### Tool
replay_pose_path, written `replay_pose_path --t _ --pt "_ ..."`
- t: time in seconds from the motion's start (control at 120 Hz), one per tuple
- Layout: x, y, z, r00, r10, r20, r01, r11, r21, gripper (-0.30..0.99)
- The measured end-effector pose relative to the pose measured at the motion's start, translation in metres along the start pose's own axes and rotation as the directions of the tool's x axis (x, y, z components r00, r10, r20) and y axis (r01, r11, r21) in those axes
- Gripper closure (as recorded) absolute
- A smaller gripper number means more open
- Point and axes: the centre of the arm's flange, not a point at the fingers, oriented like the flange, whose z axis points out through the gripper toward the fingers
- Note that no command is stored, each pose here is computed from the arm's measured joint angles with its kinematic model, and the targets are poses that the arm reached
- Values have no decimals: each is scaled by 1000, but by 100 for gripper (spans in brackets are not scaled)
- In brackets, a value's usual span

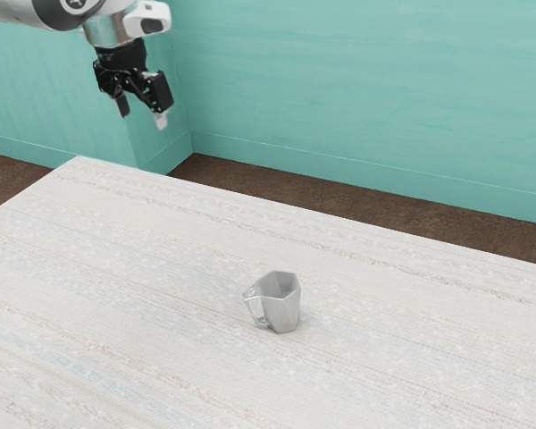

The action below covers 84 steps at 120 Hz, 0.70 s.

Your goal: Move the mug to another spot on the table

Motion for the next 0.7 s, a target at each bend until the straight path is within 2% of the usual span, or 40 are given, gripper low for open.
replay_pose_path --t 0.075,0.117,0.292,0.367,0.425,0.567,0.7 --pt "1 -4 5 1000 26 2 -26 1000 15 0" --pt "0 -3 17 999 42 25 -42 999 20 0" --pt "-16 17 102 974 123 190 -123 992 -11 0" --pt "-28 29 138 952 158 262 -153 987 -41 0" --pt "-33 42 160 933 200 298 -185 980 -78 0" --pt "-32 82 199 888 325 327 -277 943 -184 0" --pt "-20 106 246 846 443 298 -373 890 -263 0"
